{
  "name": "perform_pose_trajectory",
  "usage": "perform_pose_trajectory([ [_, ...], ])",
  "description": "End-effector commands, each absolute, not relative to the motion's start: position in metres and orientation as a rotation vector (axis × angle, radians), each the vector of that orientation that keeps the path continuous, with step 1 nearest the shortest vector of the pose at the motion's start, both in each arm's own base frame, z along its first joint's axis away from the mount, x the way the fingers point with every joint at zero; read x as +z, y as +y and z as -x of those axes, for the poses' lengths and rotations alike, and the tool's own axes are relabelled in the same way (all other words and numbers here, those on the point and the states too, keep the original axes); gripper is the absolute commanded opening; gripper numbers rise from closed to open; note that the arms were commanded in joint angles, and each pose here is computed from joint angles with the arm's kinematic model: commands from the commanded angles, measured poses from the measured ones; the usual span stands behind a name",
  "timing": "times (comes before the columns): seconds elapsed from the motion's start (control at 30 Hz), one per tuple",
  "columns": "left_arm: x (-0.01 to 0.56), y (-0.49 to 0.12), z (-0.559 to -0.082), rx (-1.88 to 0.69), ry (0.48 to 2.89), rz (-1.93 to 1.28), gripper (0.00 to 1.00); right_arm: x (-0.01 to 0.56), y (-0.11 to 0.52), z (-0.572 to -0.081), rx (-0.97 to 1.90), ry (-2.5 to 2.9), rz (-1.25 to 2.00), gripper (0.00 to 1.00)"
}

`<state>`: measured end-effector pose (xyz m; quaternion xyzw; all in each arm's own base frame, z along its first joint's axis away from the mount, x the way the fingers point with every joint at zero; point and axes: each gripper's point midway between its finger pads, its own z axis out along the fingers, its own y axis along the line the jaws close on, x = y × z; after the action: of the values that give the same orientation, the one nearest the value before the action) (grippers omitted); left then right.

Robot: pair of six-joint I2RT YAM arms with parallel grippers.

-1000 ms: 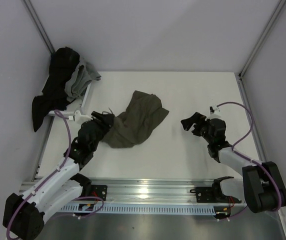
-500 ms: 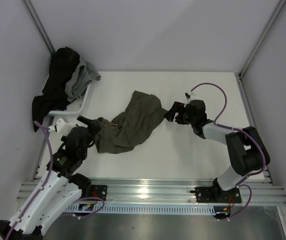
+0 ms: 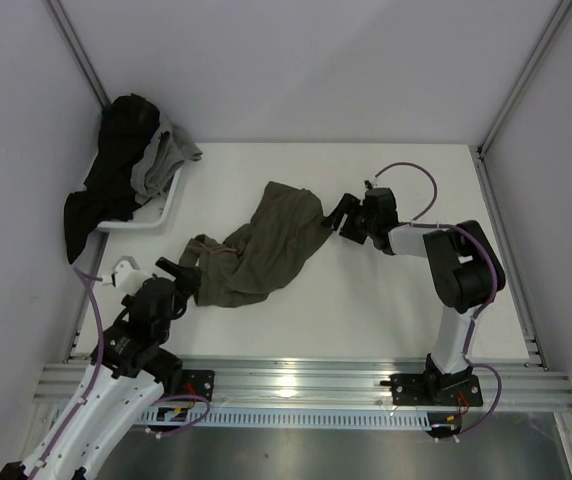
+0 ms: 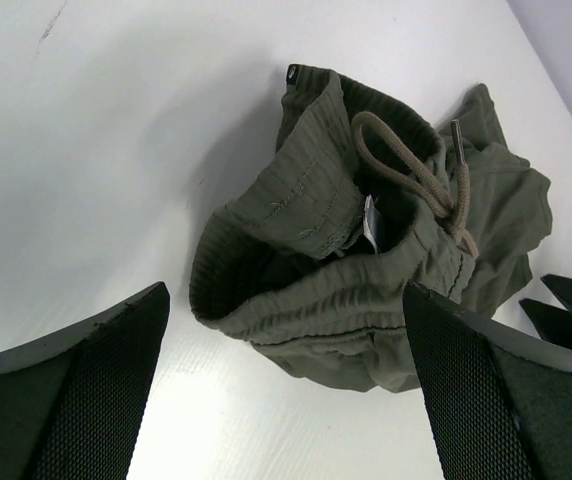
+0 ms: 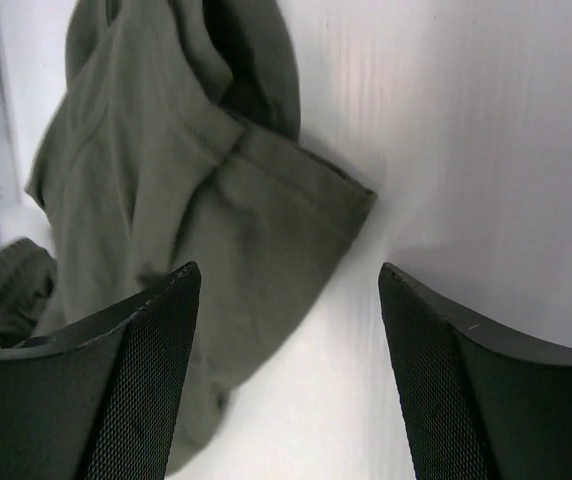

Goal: Fold and stack the shorts
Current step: Flatten the shorts out

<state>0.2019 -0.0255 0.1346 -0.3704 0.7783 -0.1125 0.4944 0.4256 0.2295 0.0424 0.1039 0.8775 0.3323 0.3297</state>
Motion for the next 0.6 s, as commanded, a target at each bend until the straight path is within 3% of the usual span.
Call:
perform_pose_trajectory([
  [0.0, 0.133, -0.022, -0.196, -0.281, 1.872, 0.910, 0.99, 0.022, 0.225, -0.434, 0.854, 2.323, -0.469, 0.75],
  [0.07, 0.133, -0.023, -0.195, -0.309, 1.854, 0.919, 0.99, 0.016, 0.227, -0.438, 0.881, 2.295, -0.547, 0.73],
  [0.37, 0.130, -0.020, -0.196, -0.276, 1.861, 0.916, 0.99, 0.003, 0.237, -0.447, 0.794, 2.289, -0.628, 0.46],
  [0.47, 0.124, -0.022, -0.199, -0.257, 1.884, 0.908, 0.99, 0.007, 0.241, -0.451, 0.803, 2.292, -0.607, 0.23],
  [0.5, 0.124, -0.023, -0.200, -0.258, 1.885, 0.903, 0.99, 0.013, 0.238, -0.452, 0.802, 2.280, -0.607, 0.01],
  [0.57, 0.122, -0.024, -0.202, -0.251, 1.895, 0.894, 0.99, 0.018, 0.227, -0.447, 0.751, 2.275, -0.609, 0.00],
])
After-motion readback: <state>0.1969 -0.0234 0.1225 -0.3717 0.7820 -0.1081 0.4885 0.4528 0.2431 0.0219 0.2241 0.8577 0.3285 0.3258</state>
